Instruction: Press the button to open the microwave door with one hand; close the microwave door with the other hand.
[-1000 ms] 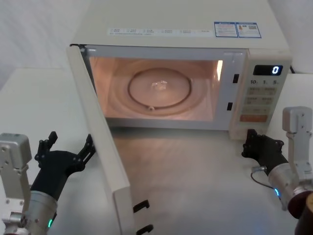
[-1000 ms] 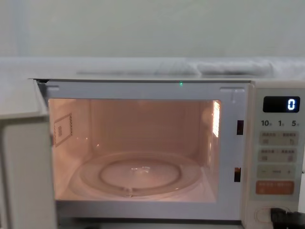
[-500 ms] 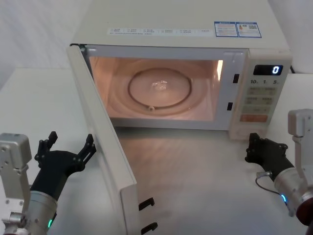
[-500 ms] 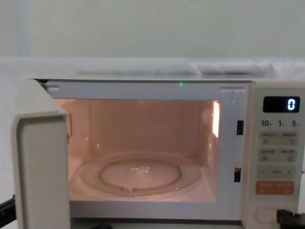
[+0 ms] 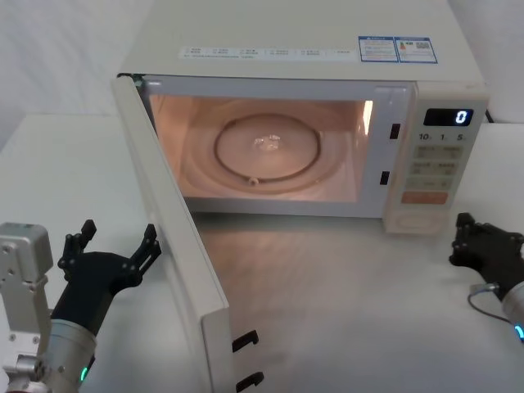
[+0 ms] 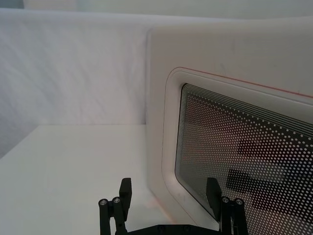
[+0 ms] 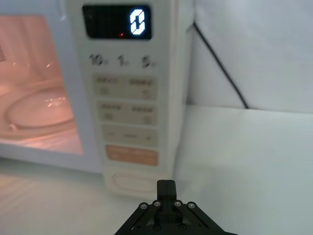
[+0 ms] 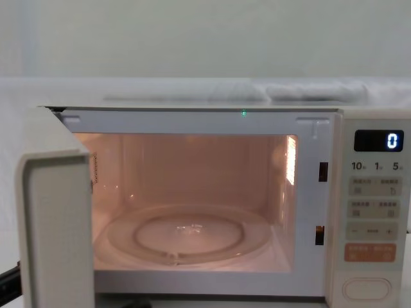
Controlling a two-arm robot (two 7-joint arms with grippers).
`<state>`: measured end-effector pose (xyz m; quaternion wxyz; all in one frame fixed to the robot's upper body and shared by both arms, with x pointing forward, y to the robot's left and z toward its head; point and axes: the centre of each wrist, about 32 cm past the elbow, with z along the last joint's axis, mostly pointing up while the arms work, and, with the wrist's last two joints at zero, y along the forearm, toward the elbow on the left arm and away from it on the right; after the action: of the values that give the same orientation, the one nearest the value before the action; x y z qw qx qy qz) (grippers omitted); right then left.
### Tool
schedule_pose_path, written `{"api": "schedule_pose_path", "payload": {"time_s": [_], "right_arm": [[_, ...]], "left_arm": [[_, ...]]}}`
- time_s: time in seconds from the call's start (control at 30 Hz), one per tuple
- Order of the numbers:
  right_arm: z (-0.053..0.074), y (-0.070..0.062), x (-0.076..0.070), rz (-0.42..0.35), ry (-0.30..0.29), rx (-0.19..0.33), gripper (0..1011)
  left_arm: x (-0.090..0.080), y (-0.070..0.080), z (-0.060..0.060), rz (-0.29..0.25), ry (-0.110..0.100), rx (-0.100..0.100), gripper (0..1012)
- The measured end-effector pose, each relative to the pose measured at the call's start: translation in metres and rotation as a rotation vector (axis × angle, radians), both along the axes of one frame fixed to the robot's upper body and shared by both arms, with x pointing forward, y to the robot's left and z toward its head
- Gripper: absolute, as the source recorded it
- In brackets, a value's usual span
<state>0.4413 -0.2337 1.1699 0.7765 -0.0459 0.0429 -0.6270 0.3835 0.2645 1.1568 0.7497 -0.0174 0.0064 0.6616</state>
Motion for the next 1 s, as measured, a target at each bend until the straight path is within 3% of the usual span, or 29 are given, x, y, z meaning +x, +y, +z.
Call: {"api": "schedule_pose_path", "payload": {"time_s": [0.47, 0.67, 1.0], "right_arm": [[0.014, -0.026, -0.004, -0.058, -0.078, -0.002, 0], [0.014, -0.038, -0.003, -0.009, -0.110, 0.015, 0], [0.010, -0.053, 0.004, 0.103, -0.112, 0.030, 0]], "left_arm": [[0.000, 0.000, 0.000, 0.000, 0.000, 0.000, 1001], [0.000, 0.000, 0.000, 0.000, 0.000, 0.000, 1001], [0.000, 0.000, 0.000, 0.000, 0.000, 0.000, 1001]]}}
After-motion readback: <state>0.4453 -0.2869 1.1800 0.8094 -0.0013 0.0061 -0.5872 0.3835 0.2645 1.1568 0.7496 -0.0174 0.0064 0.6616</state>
